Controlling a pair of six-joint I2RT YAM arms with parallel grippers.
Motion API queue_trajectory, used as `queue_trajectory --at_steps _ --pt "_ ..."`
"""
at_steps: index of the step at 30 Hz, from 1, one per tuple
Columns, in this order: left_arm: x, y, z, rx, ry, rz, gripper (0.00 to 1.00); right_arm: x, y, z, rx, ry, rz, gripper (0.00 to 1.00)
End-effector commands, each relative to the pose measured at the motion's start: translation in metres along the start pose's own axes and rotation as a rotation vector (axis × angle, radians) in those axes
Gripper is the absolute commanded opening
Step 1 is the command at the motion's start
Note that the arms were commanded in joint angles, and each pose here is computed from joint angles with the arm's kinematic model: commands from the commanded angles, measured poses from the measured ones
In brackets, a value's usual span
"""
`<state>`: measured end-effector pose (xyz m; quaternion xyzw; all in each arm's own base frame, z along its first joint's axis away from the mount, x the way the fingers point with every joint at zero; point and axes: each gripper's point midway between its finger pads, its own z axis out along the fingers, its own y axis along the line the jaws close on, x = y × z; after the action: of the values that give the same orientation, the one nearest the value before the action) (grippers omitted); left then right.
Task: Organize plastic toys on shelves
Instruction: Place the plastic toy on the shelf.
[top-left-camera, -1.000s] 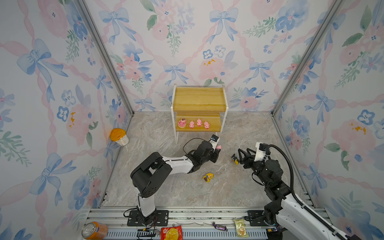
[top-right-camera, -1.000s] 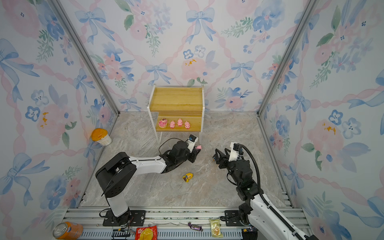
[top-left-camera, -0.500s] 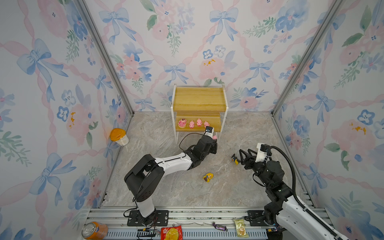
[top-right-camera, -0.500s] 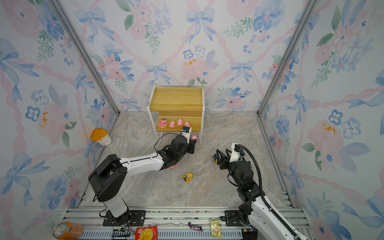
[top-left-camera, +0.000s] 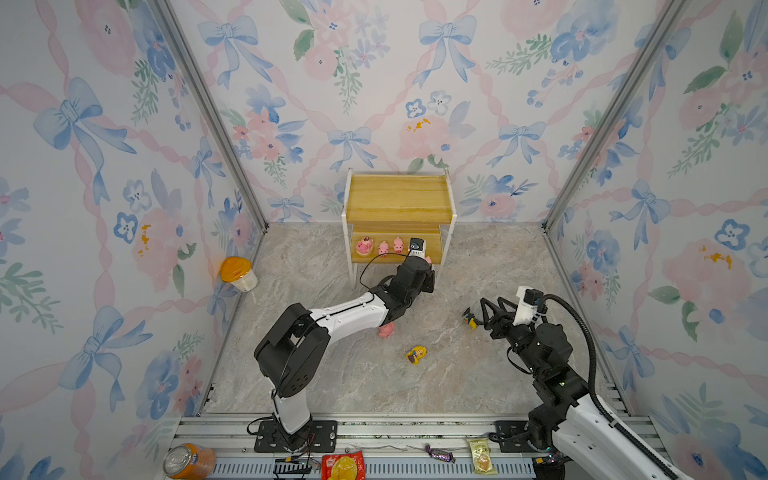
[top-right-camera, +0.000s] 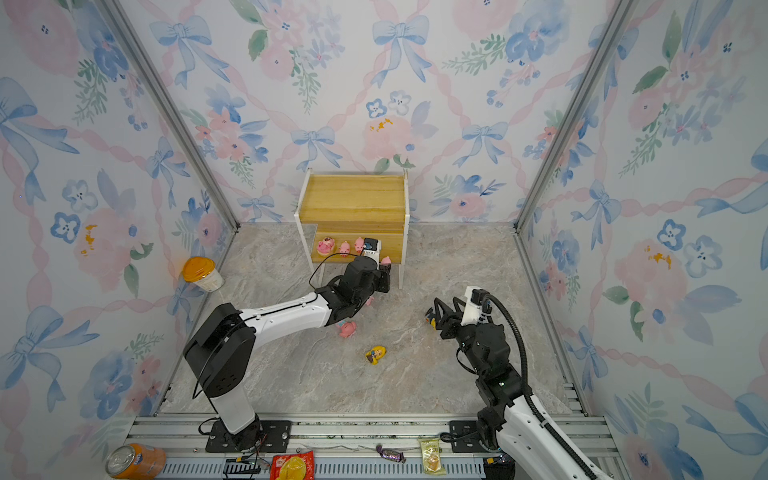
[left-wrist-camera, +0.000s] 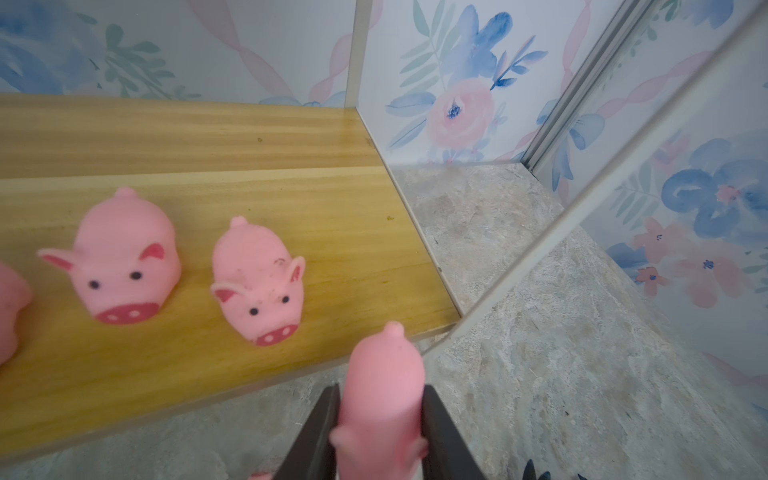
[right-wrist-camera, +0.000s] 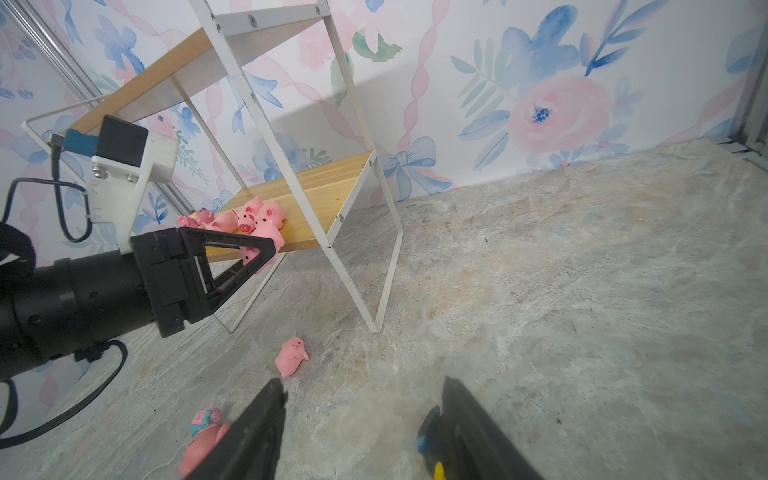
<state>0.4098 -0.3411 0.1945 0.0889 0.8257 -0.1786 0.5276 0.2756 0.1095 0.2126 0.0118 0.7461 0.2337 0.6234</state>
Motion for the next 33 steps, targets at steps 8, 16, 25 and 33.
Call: queue_trajectory --at_steps 8,16,25,33 --pt "-0.007 -0.003 0.012 -0.017 -0.006 0.005 0.32 0.007 -0.002 -0.001 0.01 0.016 -0.009 0.63" --pt "-0.012 -0.005 0.02 -0.031 -0.017 -0.008 0.33 0.008 -0.003 -0.001 0.01 0.019 -0.008 0.63" --pt "-0.01 -0.014 0.03 -0.019 -0.01 -0.006 0.33 0.008 -0.002 -0.002 0.009 0.019 -0.009 0.63" --pt "-0.013 -0.014 0.036 -0.035 -0.015 -0.006 0.33 0.01 -0.003 -0.002 0.011 0.02 -0.007 0.63"
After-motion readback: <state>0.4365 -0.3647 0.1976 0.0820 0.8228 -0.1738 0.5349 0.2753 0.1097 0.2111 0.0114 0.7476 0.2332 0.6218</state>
